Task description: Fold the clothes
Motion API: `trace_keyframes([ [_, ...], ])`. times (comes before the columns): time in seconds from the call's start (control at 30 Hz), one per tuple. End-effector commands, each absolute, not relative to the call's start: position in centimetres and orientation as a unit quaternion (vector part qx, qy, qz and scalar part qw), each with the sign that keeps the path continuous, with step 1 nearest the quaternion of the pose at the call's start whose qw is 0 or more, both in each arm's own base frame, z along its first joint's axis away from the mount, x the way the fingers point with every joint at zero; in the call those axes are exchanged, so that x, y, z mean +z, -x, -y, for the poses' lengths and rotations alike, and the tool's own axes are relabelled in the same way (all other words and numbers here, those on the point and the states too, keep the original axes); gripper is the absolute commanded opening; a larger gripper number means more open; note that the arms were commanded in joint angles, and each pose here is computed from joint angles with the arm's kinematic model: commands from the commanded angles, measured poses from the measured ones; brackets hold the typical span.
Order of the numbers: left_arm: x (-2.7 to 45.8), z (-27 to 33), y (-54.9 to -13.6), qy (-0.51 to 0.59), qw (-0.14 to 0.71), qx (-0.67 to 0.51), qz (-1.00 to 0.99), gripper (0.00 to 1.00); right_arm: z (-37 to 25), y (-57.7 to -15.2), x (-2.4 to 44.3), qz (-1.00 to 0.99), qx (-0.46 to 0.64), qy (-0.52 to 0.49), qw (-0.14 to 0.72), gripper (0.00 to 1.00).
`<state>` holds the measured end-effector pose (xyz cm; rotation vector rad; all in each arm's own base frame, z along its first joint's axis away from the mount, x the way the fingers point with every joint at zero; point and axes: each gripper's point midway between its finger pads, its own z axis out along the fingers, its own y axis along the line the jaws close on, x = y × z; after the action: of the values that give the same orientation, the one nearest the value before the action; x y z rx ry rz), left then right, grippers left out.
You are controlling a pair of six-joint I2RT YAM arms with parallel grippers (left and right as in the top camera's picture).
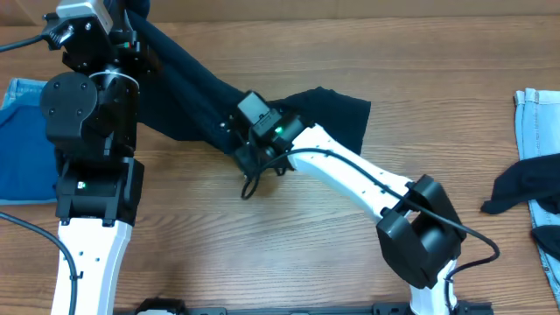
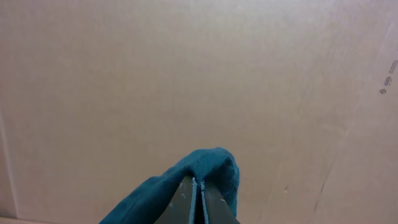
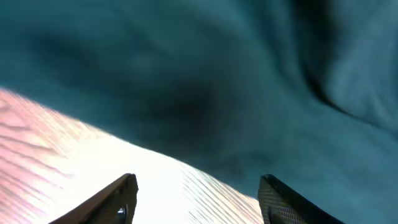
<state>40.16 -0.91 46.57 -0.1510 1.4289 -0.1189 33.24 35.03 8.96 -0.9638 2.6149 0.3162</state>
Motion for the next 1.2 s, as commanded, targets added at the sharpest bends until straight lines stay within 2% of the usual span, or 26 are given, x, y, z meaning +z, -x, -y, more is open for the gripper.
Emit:
trace_keyframes([
  [0.0, 48.6, 0.4, -39.2, 0.074, 0.767, -0.045, -0.636, 0.04, -36.1, -32.9, 9.5, -0.913, 0.124, 0.344, 0.181, 0.67],
  [0.07, 48.5, 0.4, -39.2, 0.074, 0.766, -0.044, -0.637, 0.04, -36.2, -33.0, 9.1, -0.914, 0.123, 0.344, 0.179, 0.66],
  [0.13, 48.3, 0.4, -39.2, 0.074, 0.764, -0.044, -0.640, 0.04, -36.3, -33.2, 8.1, -0.916, 0.121, 0.341, 0.175, 0.54],
  [0.17, 48.3, 0.4, -39.2, 0.074, 0.764, -0.044, -0.640, 0.04, -36.0, -34.1, 7.1, -0.924, 0.102, 0.320, 0.181, 0.04],
  [0.23, 48.3, 0.4, -39.2, 0.074, 0.764, -0.044, -0.640, 0.04, -35.6, -34.7, 6.4, -0.932, 0.087, 0.300, 0.187, 0.04],
  [0.27, 48.3, 0.4, -39.2, 0.074, 0.764, -0.044, -0.640, 0.04, -35.7, -34.9, 6.4, -0.931, 0.088, 0.299, 0.189, 0.10],
  [0.3, 48.3, 0.4, -39.2, 0.074, 0.764, -0.044, -0.640, 0.04, -35.7, -34.9, 6.4, -0.931, 0.088, 0.299, 0.190, 0.23],
  [0.43, 48.3, 0.4, -39.2, 0.074, 0.764, -0.044, -0.640, 0.04, -35.9, -34.9, 6.4, -0.930, 0.092, 0.299, 0.191, 0.37],
  [0.7, 48.2, 0.4, -39.3, 0.068, 0.762, -0.037, -0.642, 0.04, -36.0, -33.0, 5.9, -0.932, 0.110, 0.312, 0.151, 0.41],
  [0.8, 48.2, 0.4, -39.3, 0.068, 0.762, -0.037, -0.643, 0.04, -36.4, -33.3, 5.9, -0.930, 0.113, 0.312, 0.160, 0.52],
  [0.9, 48.2, 0.4, -39.3, 0.068, 0.762, -0.037, -0.643, 0.04, -37.1, -34.0, 5.2, -0.928, 0.118, 0.311, 0.169, 0.54],
  [0.93, 48.2, 0.4, -39.3, 0.068, 0.762, -0.037, -0.643, 0.04, -37.0, -34.0, 4.2, -0.929, 0.114, 0.311, 0.163, 0.54],
  [0.97, 48.2, 0.4, -39.3, 0.068, 0.762, -0.037, -0.643, 0.04, -37.0, -33.9, 3.7, -0.930, 0.111, 0.311, 0.159, 0.45],
  [1.0, 48.1, 0.4, -39.3, 0.068, 0.761, -0.037, -0.644, 0.04, -36.7, -34.2, 3.4, -0.932, 0.102, 0.310, 0.161, 0.17],
  [1.03, 48.0, 0.4, -39.3, 0.068, 0.760, -0.036, -0.645, 0.04, -36.2, -34.7, 3.4, -0.935, 0.087, 0.301, 0.168, 0.04],
  [1.17, 47.5, 0.3, -39.4, 0.055, 0.754, -0.018, -0.655, 0.04, -30.0, -37.0, 6.4, -0.953, 0.001, 0.250, 0.173, 0.04],
])
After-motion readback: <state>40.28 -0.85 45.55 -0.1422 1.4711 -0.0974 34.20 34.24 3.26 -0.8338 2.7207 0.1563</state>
